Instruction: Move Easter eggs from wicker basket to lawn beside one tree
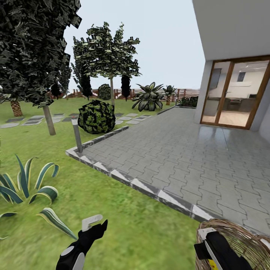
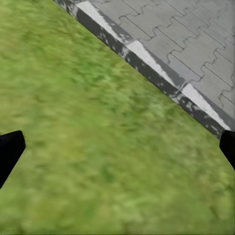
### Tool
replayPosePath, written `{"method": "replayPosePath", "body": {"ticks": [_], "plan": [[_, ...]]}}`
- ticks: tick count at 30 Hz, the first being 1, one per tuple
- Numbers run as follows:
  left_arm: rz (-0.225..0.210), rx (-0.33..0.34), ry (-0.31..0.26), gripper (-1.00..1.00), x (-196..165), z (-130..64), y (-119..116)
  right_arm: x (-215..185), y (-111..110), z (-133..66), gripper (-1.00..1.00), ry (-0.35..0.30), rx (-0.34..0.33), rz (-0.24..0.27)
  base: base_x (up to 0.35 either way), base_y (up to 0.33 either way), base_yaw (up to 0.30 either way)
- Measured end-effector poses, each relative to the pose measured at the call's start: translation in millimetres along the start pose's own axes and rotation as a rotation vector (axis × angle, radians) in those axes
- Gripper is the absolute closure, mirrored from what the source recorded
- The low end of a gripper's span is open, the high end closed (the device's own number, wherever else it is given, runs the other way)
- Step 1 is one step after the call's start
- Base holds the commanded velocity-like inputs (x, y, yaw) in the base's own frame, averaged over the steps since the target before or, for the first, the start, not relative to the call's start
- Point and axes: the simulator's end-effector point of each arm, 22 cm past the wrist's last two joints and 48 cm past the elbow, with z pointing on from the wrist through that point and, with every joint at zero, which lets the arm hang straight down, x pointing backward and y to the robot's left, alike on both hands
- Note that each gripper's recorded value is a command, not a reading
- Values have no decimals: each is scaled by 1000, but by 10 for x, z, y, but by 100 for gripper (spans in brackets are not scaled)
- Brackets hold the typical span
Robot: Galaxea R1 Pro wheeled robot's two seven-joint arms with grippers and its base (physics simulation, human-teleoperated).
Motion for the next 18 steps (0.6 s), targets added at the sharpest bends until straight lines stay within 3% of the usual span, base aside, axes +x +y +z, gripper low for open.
{"method": "replayPosePath", "body": {"ticks": [18], "plan": [[0, 0, 5, -100, 4, -4, 5, 0, 36, -2, 100, -1, -14, 8, 254, 226, 0]]}}
